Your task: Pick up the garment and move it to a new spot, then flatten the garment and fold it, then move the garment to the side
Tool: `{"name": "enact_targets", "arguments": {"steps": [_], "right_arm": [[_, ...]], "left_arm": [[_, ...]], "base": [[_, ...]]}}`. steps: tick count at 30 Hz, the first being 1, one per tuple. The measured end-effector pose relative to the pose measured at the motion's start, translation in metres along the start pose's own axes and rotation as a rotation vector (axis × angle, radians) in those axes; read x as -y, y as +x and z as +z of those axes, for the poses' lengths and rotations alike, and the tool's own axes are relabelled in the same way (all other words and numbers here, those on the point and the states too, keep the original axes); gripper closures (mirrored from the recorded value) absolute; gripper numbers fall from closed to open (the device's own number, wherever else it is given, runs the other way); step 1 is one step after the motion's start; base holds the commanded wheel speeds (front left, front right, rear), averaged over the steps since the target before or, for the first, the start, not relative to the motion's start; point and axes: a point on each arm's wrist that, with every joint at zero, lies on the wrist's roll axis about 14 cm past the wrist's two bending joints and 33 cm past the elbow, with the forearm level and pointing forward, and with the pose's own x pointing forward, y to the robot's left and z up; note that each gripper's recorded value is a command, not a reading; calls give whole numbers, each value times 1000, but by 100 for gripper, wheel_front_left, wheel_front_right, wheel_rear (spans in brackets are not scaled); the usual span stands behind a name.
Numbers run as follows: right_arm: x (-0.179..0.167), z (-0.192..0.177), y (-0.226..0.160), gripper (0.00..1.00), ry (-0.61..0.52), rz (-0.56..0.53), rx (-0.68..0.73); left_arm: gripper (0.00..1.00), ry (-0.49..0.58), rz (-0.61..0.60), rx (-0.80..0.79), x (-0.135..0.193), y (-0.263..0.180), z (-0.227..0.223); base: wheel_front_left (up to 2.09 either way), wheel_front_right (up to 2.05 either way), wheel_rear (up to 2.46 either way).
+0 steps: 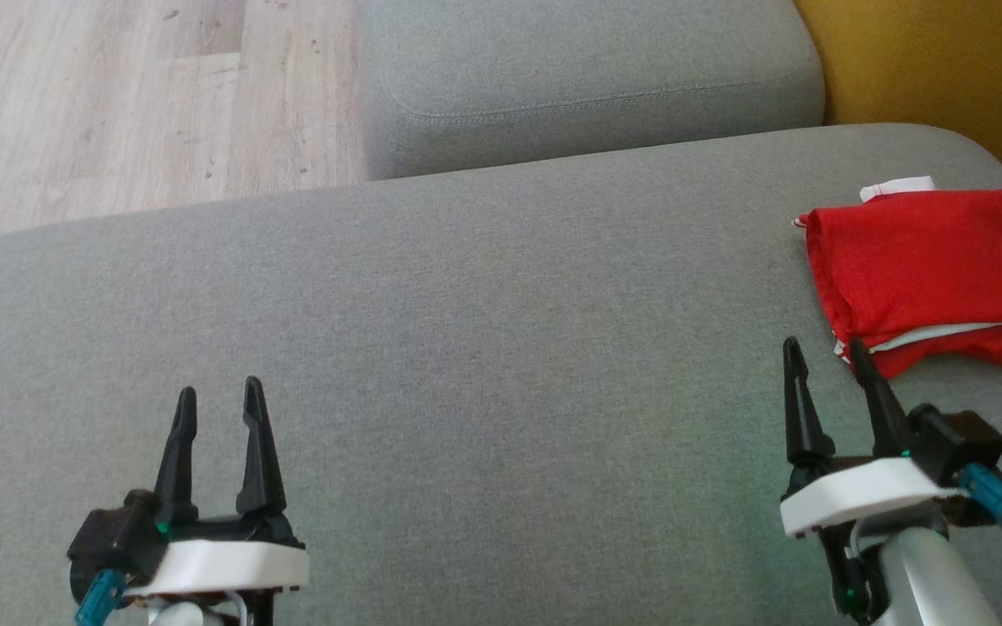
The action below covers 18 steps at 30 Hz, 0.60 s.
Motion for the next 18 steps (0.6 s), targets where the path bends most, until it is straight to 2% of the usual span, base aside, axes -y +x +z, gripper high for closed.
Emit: {"name": "enact_targets", "arguments": {"steps": [18], "right_arm": [[-5, 9, -1, 0, -2, 14, 33]], "left_arm": [[0, -24, 16, -1, -3, -1, -1]], "base": [[0, 0, 0]]}}
